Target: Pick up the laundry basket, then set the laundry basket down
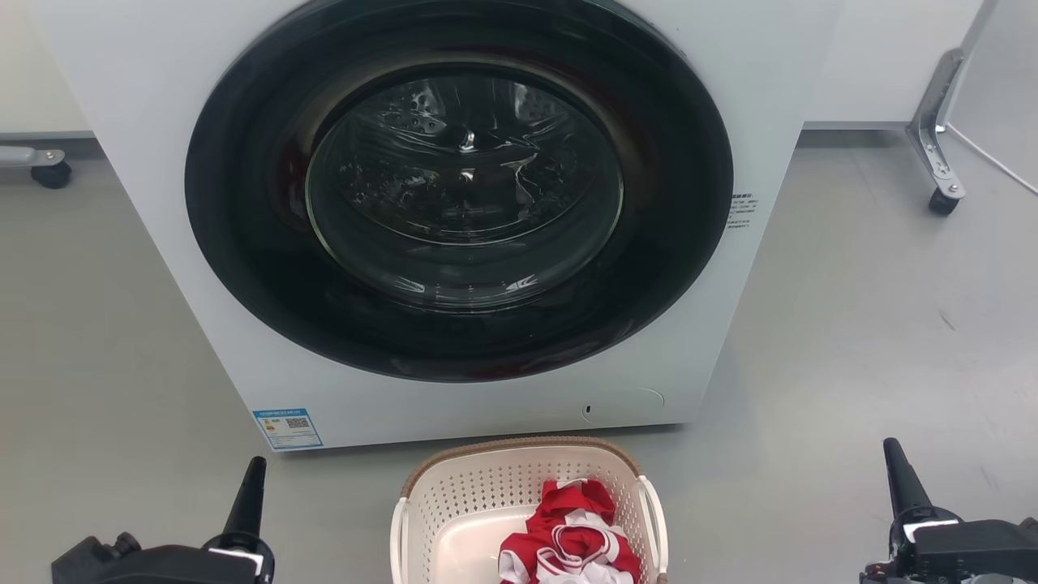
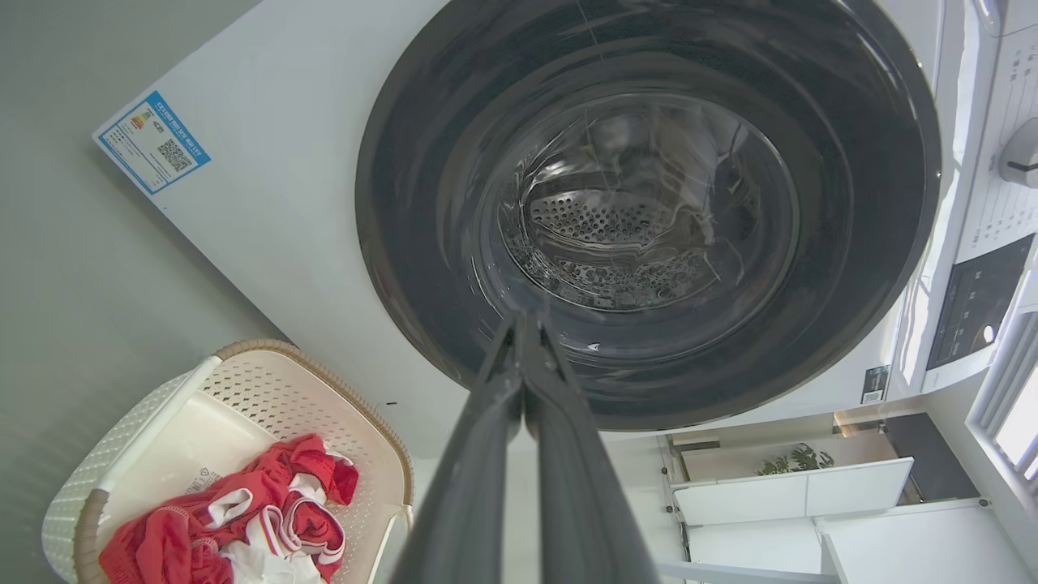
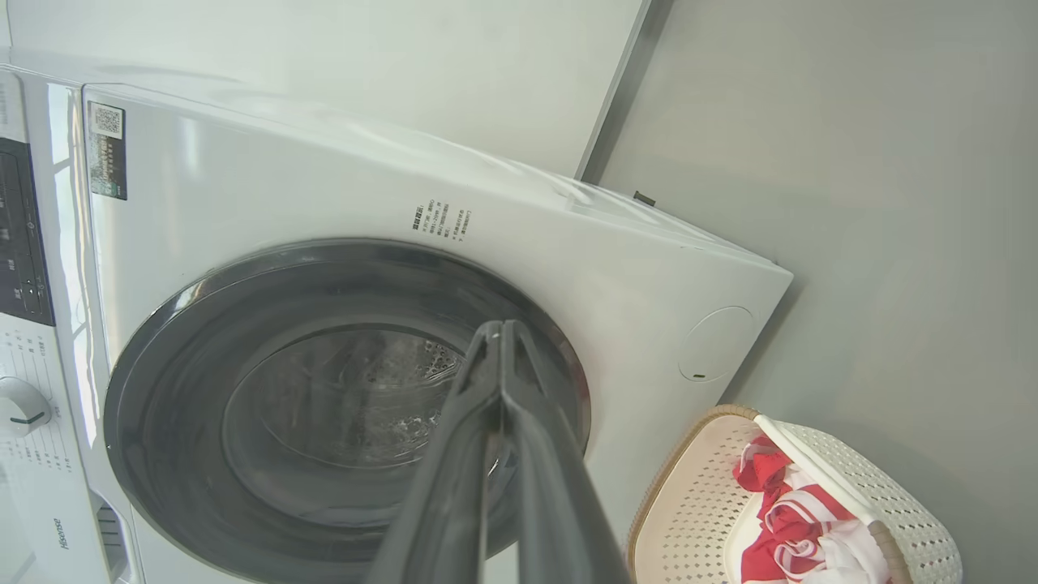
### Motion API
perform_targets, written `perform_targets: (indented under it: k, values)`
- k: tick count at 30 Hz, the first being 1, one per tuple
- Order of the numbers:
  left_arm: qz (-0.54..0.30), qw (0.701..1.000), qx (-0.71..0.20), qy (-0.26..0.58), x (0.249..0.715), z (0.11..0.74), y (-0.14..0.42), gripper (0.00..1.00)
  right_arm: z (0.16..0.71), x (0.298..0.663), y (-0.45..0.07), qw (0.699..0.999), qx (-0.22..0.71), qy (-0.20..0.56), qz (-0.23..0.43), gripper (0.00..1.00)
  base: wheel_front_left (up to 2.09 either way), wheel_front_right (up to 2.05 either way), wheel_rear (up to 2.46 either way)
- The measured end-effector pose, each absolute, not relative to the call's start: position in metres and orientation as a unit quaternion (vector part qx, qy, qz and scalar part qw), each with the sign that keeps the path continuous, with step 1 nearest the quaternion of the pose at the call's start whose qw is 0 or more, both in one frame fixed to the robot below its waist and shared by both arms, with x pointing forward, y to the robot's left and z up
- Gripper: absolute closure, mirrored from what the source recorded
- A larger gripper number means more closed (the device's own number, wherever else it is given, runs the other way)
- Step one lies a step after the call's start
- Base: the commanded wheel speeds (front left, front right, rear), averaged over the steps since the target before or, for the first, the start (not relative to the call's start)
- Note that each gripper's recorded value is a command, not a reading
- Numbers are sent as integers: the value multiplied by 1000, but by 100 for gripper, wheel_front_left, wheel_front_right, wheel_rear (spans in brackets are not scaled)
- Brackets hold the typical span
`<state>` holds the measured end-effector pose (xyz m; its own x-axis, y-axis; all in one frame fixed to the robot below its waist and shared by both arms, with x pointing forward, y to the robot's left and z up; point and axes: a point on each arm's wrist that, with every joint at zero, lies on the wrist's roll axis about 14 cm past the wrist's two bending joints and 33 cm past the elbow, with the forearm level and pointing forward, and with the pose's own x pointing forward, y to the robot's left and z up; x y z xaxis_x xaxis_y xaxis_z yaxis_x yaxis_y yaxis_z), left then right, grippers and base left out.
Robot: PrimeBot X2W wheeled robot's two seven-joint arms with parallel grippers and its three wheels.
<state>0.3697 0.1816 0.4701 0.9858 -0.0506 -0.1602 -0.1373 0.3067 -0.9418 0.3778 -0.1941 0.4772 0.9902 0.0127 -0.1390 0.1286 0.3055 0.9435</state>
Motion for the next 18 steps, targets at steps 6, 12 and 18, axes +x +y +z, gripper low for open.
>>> perform_targets:
  k: [6, 12, 18]
  values:
    - [26, 779, -622, 71, 373, 473, 183, 100, 477, 378, -197, 779, 624, 53, -38, 100, 0, 0, 0]
    - [27, 751, -657, 61, 374, 474, 187, 100, 477, 378, -201, 751, 658, 42, -40, 100, 0, 0, 0]
    - [27, 722, -690, 45, 377, 477, 191, 100, 479, 379, -204, 720, 692, 31, -39, 100, 0, 0, 0]
